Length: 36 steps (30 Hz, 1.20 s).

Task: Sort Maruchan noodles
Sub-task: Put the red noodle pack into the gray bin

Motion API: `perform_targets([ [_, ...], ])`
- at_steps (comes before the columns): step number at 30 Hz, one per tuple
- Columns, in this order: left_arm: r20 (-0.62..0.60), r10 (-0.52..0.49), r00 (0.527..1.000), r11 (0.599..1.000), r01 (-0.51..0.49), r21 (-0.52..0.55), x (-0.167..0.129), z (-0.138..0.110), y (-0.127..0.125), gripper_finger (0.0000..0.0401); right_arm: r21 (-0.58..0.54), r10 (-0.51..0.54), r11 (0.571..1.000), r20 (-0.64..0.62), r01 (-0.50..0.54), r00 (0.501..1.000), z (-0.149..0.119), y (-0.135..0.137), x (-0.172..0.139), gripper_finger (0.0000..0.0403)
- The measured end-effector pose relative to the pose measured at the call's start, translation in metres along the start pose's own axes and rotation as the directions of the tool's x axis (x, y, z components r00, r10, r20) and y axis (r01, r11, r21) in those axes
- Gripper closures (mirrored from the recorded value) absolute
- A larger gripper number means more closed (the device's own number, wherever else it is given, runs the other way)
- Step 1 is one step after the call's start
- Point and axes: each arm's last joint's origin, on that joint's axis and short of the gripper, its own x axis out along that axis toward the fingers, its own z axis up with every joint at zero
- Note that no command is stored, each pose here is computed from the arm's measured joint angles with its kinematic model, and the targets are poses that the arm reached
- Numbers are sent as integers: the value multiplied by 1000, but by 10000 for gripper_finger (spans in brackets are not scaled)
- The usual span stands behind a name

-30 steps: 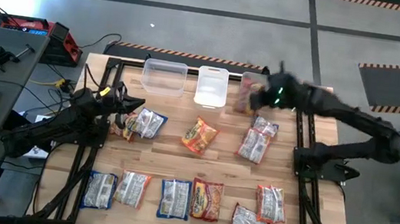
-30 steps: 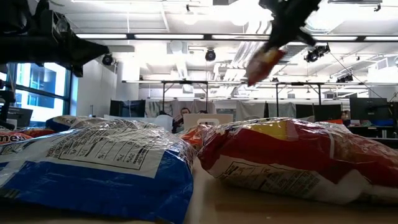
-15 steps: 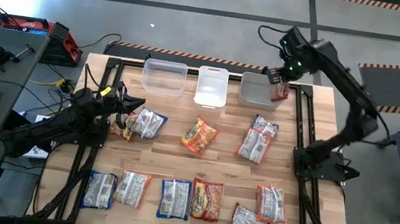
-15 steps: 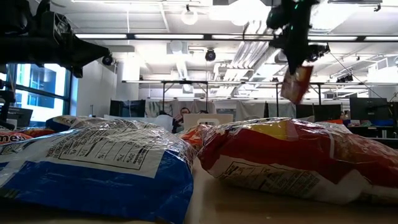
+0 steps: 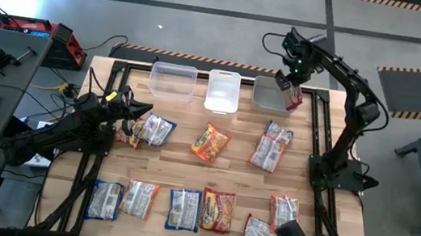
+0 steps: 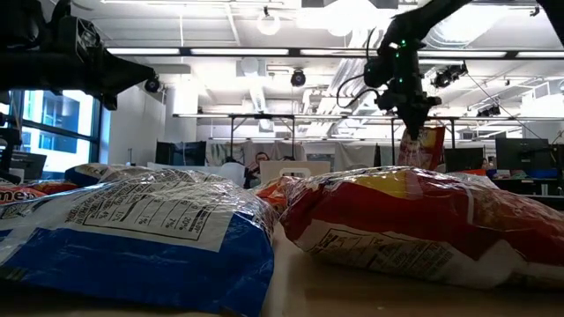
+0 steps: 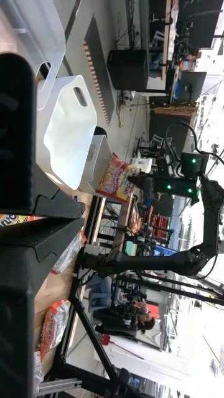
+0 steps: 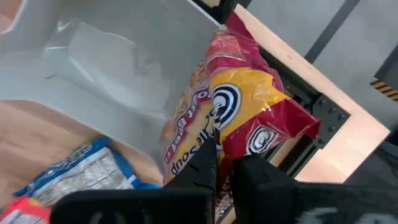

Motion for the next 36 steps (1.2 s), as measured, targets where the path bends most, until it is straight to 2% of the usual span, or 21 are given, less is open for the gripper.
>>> perform_targets([
  [12, 0, 0, 1000, 1000, 0, -1, 0, 0, 0, 400, 53, 5, 999, -14, -4, 1000, 0, 1, 2, 398],
  [19, -1, 0, 1000, 1000, 0, -2, 0, 0, 0, 400, 44, 23, 999, -131, -17, 991, -11, 2, 1, 398],
  [36, 0, 0, 1000, 1000, 0, -3, 0, 0, 0, 400, 54, 87, 995, -108, -81, 990, -6, 4, 5, 399],
])
